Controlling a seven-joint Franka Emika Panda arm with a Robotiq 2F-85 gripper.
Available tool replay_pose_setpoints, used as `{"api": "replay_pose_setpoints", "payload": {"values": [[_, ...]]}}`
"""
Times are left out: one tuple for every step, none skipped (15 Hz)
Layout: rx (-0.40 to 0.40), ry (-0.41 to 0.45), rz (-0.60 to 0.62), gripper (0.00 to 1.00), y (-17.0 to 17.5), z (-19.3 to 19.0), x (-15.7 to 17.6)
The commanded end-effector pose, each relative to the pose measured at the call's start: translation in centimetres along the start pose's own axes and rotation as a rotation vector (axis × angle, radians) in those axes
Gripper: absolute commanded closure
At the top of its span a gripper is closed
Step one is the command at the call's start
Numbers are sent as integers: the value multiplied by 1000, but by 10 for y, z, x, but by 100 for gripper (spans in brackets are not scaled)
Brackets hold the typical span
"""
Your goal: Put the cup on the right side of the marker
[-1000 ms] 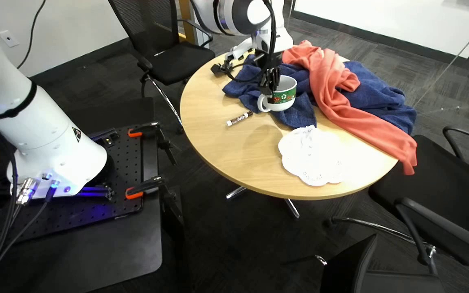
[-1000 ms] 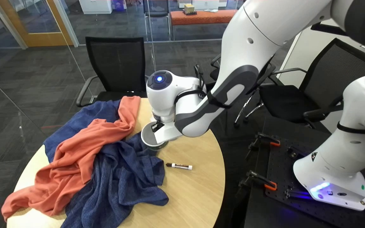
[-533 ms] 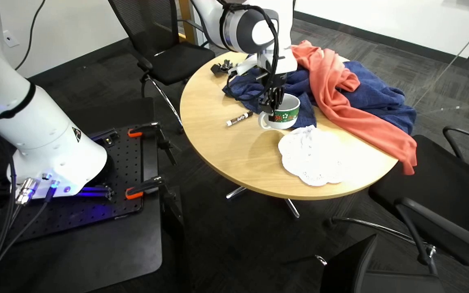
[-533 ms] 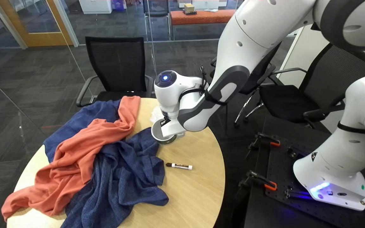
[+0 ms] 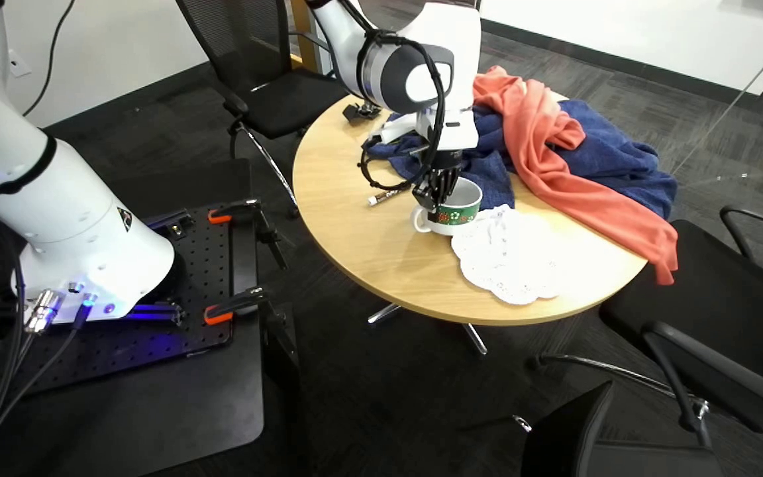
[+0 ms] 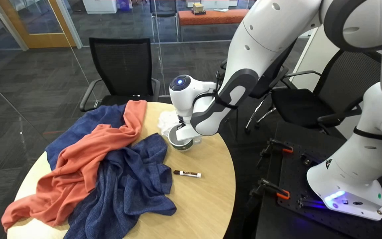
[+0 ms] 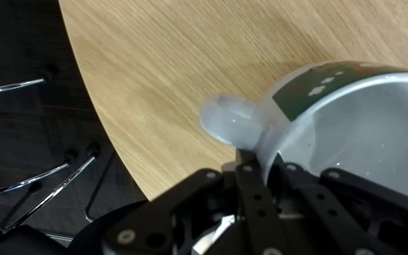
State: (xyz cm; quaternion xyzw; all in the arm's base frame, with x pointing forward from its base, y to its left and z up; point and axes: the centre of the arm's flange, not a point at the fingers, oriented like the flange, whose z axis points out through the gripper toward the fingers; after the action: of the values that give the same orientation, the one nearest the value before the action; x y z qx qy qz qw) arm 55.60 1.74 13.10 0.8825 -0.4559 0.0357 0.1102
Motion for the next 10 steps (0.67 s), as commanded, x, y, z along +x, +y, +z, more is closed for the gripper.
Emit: {"api": "replay_pose_setpoints", "payload": {"values": [[-25, -36, 31, 98, 19, -5, 3], [-34, -46, 36, 98, 22, -3, 2], [-36, -51, 42, 98, 25, -2, 2], [-36, -58, 46, 98, 26, -2, 2], [-36, -61, 51, 98, 27, -2, 2], [-37, -64, 53, 98, 28, -1, 2], [-41, -77, 54, 98, 29, -1, 1], [-45, -84, 60, 98, 29, -1, 0], [-45, -93, 64, 98, 31, -2, 0], [-47, -93, 69, 98, 31, -3, -1]]}}
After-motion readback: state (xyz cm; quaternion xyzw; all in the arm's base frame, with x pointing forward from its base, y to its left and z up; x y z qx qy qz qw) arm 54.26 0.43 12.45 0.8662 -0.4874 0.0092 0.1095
